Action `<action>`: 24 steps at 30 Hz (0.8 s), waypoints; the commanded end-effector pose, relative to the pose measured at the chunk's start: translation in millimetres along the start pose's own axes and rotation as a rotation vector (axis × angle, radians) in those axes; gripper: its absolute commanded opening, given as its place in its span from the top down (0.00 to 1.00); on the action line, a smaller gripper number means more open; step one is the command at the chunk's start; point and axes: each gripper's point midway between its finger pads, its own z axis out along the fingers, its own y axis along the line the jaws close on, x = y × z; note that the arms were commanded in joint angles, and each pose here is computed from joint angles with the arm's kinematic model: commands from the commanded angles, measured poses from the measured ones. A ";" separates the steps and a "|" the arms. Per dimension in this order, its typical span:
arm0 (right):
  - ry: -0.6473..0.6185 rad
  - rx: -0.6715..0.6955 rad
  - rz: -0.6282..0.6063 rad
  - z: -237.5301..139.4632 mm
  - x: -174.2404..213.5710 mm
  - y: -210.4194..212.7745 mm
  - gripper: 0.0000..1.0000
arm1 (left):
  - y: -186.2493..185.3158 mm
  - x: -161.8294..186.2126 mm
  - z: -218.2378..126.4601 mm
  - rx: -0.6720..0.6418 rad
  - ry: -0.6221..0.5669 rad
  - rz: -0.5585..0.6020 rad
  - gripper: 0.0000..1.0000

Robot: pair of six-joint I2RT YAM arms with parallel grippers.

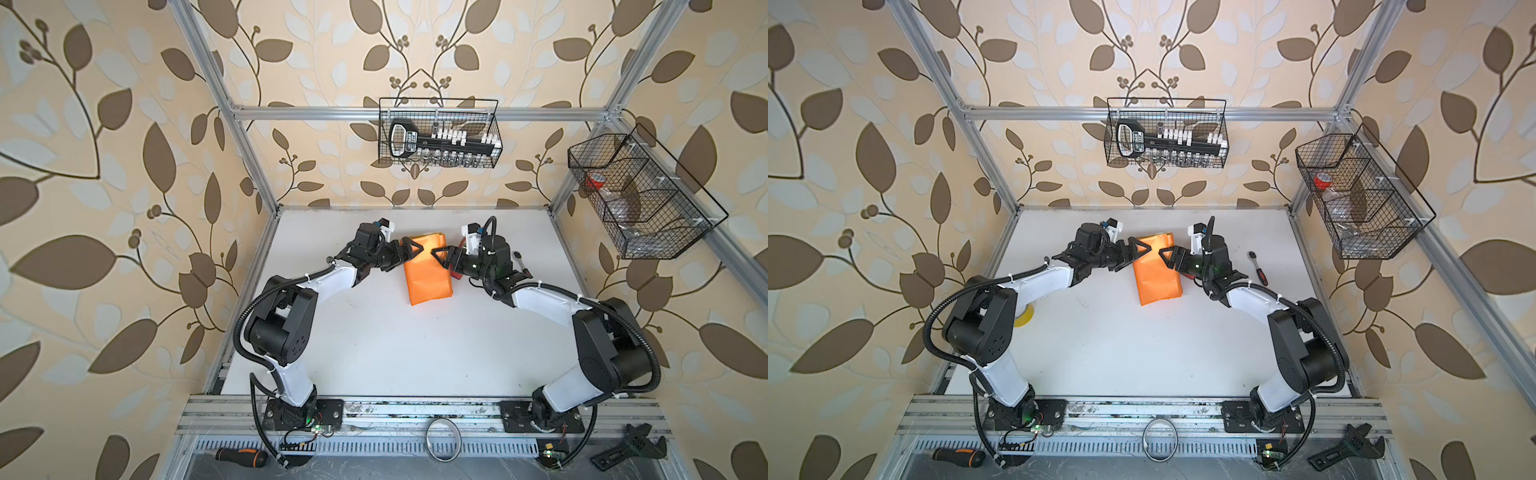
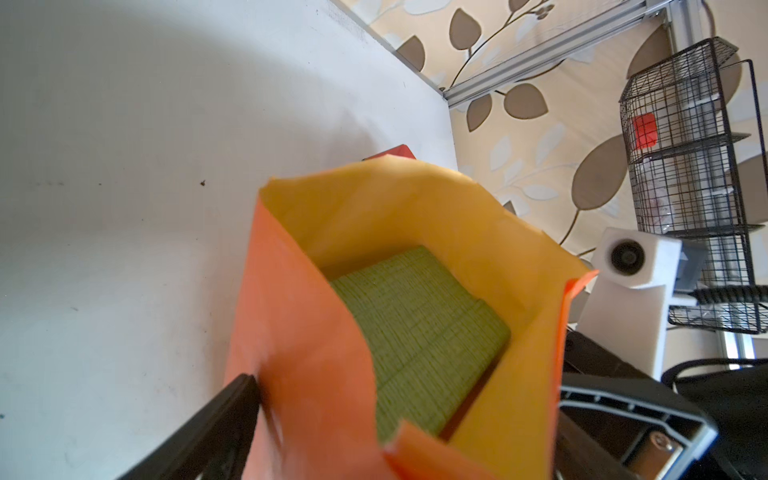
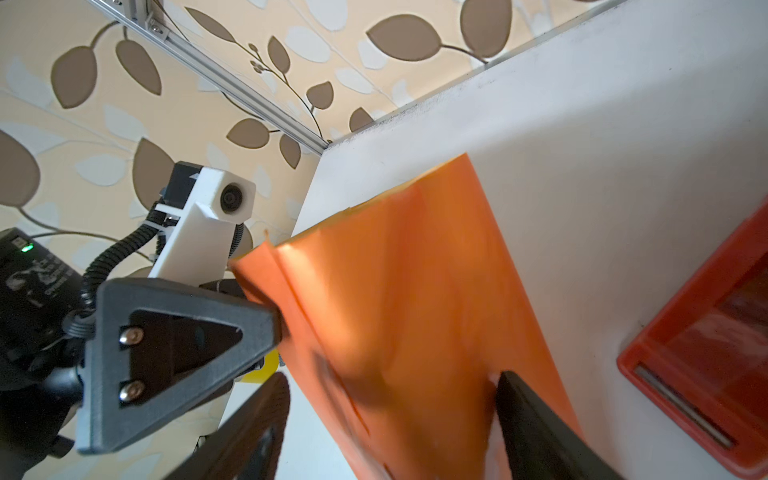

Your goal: Wrap the gift box in paper

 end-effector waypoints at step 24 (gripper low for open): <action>-0.128 -0.145 -0.087 -57.9 54.6 49.9 0.26 | -60.0 63.5 -62.7 0.124 -0.044 0.167 0.09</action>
